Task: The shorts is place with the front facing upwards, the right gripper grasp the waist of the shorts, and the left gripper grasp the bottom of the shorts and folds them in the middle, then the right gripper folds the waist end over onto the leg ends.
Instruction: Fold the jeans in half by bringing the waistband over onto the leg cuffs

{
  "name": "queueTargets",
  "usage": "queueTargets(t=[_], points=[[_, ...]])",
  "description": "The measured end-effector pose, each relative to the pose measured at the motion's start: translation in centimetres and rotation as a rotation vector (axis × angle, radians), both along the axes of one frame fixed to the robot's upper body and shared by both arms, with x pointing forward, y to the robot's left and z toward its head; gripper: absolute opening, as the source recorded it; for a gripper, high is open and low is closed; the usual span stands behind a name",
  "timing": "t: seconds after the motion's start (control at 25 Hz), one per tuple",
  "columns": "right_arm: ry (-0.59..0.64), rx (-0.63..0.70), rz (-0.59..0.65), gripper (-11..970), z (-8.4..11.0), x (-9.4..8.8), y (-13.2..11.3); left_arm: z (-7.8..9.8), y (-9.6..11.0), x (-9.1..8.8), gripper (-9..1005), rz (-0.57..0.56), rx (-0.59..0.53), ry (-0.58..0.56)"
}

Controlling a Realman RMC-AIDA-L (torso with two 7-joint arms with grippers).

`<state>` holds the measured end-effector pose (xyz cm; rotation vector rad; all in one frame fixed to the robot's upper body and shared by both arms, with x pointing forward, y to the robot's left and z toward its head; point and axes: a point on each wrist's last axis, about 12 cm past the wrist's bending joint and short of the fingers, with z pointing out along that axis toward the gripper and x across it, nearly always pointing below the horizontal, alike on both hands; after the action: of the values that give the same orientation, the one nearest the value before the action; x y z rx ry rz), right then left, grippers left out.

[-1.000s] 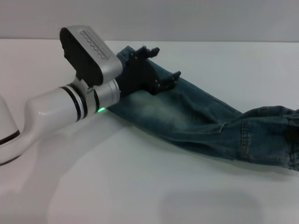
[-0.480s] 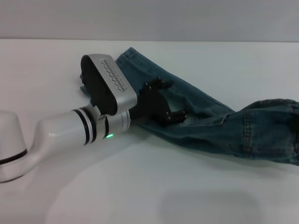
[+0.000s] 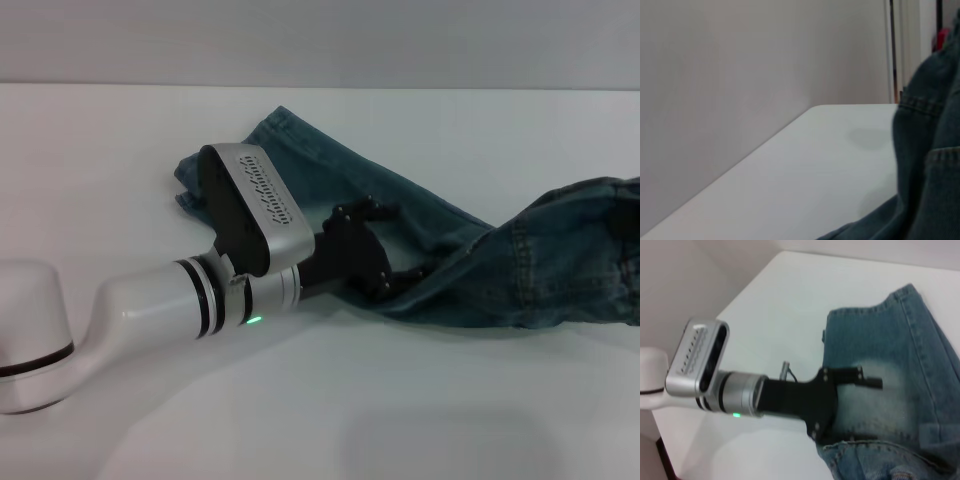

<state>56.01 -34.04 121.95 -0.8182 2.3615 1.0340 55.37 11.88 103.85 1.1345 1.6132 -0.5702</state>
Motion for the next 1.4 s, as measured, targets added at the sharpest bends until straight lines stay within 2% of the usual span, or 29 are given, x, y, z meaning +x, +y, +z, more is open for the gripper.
queueTargets(t=[0.44, 0.8, 1.08, 1.4], points=[[-0.038, 0.037, 0.036, 76, 0.8, 1.7, 1.8, -0.2, -0.9, -1.0, 845, -0.047, -0.003, 0.012], [-0.034, 0.058, 0.104, 76, 1.4, 3.0, 3.8, 0.2, -2.0, -2.4, 845, -0.078, -0.057, 0.018], [-0.036, 0.037, 0.148, 76, 1.6, 3.6, 5.1, 0.7, -2.8, -3.3, 844, -0.086, -0.112, 0.030], [-0.042, 0.032, 0.162, 75, 1.9, 3.8, 5.5, 0.8, -3.0, -3.6, 845, -0.077, -0.139, 0.073]])
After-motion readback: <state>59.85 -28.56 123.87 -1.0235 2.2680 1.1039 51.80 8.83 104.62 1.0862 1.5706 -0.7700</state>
